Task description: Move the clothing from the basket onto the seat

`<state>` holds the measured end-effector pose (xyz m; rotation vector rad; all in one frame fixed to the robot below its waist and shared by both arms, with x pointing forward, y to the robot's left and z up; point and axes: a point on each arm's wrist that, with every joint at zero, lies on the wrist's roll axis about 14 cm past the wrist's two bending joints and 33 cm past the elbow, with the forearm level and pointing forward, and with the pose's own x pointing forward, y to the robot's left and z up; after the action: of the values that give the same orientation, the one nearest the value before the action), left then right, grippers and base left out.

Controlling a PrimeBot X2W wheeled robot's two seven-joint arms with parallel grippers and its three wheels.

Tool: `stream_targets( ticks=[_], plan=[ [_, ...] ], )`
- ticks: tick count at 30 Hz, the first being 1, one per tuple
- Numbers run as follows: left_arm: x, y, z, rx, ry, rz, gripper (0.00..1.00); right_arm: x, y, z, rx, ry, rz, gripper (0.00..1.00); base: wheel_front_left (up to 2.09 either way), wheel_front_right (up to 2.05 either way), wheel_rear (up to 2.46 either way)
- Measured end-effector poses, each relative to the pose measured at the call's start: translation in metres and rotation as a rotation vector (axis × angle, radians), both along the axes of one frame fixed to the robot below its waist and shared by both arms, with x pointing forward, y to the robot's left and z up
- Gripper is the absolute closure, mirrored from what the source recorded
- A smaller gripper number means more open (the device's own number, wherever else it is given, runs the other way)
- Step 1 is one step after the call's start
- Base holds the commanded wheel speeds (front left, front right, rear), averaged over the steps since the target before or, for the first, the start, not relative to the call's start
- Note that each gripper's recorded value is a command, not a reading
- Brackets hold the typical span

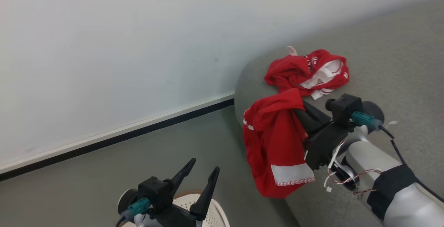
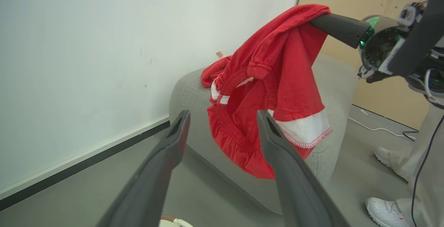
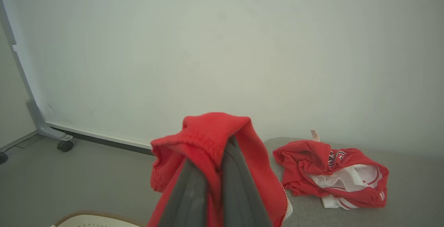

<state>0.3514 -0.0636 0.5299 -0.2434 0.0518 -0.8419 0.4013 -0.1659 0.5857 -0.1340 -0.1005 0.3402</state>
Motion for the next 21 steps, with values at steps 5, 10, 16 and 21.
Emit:
stream_targets(
  ticks=[5, 10, 16, 21],
  plan=[
    [-0.012, -0.026, 0.0, -0.003, -0.005, -0.081, 0.0, -0.011, -0.036, 0.008, -0.009, -0.027, -0.083, 1.0, 0.0, 0.0, 0.0],
    [-0.021, -0.047, 0.003, -0.024, -0.009, -0.144, 0.0, -0.023, -0.066, 0.015, -0.016, -0.05, -0.155, 1.0, 0.0, 0.0, 0.0],
    [-0.026, -0.063, -0.001, -0.033, 0.001, -0.199, 0.0, -0.028, -0.096, 0.018, -0.027, -0.057, -0.226, 1.0, 0.0, 0.0, 0.0],
    [-0.024, -0.066, -0.007, -0.042, 0.02, -0.213, 0.0, -0.023, -0.118, 0.019, -0.038, -0.05, -0.28, 1.0, 0.0, 0.0, 0.0]
  ],
)
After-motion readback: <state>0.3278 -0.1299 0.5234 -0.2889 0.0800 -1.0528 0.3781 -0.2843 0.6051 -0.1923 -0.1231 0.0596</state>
